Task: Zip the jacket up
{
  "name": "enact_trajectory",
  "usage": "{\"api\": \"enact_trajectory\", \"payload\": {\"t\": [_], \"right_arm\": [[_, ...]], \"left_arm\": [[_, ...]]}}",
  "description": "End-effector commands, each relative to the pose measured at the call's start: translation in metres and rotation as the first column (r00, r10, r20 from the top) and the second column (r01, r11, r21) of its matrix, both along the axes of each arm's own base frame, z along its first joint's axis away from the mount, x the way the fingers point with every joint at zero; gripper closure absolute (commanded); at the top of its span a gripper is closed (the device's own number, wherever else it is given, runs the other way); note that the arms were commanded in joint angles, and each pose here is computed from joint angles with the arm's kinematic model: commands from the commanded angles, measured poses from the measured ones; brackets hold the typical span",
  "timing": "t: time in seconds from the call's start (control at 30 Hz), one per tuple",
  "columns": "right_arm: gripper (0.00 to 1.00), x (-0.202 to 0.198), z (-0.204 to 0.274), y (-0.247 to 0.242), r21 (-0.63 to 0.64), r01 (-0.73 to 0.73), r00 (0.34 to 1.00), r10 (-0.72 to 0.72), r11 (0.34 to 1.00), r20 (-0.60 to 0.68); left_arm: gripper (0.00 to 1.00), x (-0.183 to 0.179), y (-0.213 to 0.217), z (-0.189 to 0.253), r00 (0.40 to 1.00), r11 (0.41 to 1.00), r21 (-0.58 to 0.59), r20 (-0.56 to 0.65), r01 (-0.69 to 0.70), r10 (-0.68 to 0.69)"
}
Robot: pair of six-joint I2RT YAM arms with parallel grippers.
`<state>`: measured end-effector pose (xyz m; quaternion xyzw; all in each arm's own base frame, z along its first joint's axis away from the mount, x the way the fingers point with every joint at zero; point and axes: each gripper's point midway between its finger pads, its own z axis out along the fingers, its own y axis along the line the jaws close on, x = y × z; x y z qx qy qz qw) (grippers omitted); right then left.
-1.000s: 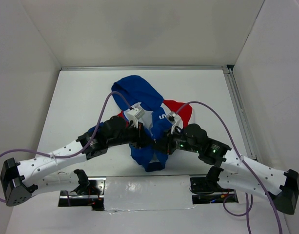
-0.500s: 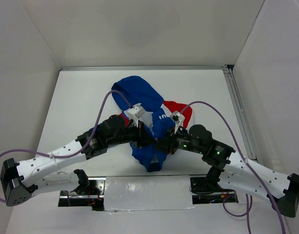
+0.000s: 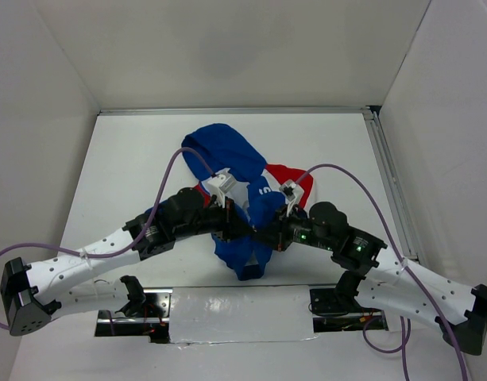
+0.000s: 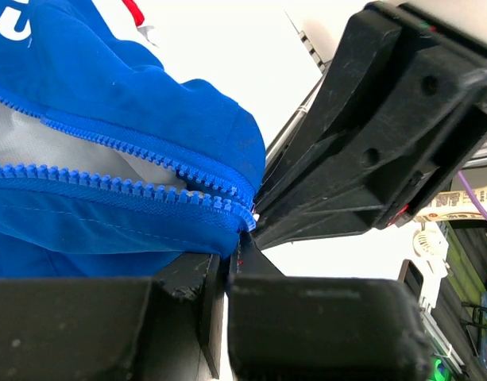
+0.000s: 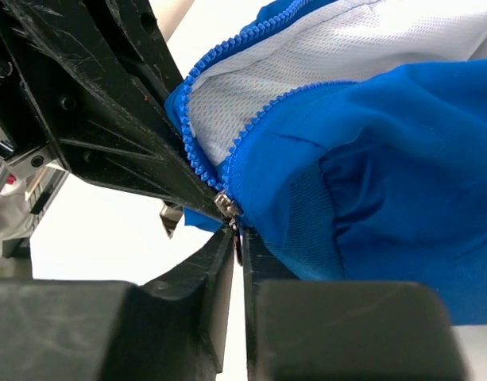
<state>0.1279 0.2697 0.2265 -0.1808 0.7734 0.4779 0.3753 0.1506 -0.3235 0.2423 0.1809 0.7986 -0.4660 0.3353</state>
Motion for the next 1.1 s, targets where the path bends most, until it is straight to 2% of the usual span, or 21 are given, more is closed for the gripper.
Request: {"api": "enact_trajectory", "payload": {"t": [0.0, 0.17, 0.3, 0.5, 0.53, 0.67, 0.73, 0.93, 1.07], "right_arm": [[0.83, 0.006, 0.035, -0.001, 0.05, 0.023, 0.999, -0.025, 0.998, 0.044], [0.83, 0.005, 0.027, -0.009, 0.008, 0.043, 0.999, -0.043, 0.999, 0.032], [1.0, 0.001, 0.027, -0.008, 0.006, 0.018, 0.999, -0.018, 1.0, 0.032], [1.0, -0.008, 0.02, 0.006, -0.019, -0.093, 0.995, 0.093, 0.995, 0.024], [0.99, -0.007, 0.018, 0.008, -0.026, -0.098, 0.995, 0.098, 0.995, 0.016], [0.76, -0.01, 0.015, 0.012, -0.02, -0.123, 0.992, 0.124, 0.992, 0.015], [0.7, -0.007, 0.016, 0.011, -0.014, -0.105, 0.994, 0.105, 0.994, 0.022], [0.68, -0.008, 0.019, 0.012, 0.008, -0.115, 0.993, 0.115, 0.993, 0.033], [0.72, -0.007, 0.019, 0.016, 0.015, -0.117, 0.993, 0.117, 0.993, 0.035]], "left_arm": [[1.0, -0.001, -0.001, 0.029, 0.998, 0.998, -0.055, 0.067, 0.007, -0.004], [1.0, 0.003, 0.001, 0.017, 0.998, 1.0, -0.02, 0.063, -0.013, 0.014], [1.0, 0.0, 0.001, 0.017, 0.997, 1.0, -0.027, 0.076, 0.009, -0.007], [1.0, -0.001, 0.001, 0.02, 0.997, 0.999, -0.04, 0.079, 0.014, -0.011], [1.0, -0.003, 0.001, 0.023, 0.997, 0.999, -0.046, 0.079, 0.02, -0.016], [1.0, -0.005, 0.002, 0.028, 0.997, 0.998, -0.067, 0.078, 0.021, -0.016], [1.0, -0.005, 0.002, 0.031, 0.996, 0.997, -0.074, 0.083, 0.021, -0.015], [1.0, -0.006, 0.001, 0.035, 0.996, 0.996, -0.089, 0.084, 0.027, -0.02], [1.0, -0.008, 0.0, 0.035, 0.996, 0.995, -0.089, 0.083, 0.038, -0.031]]}}
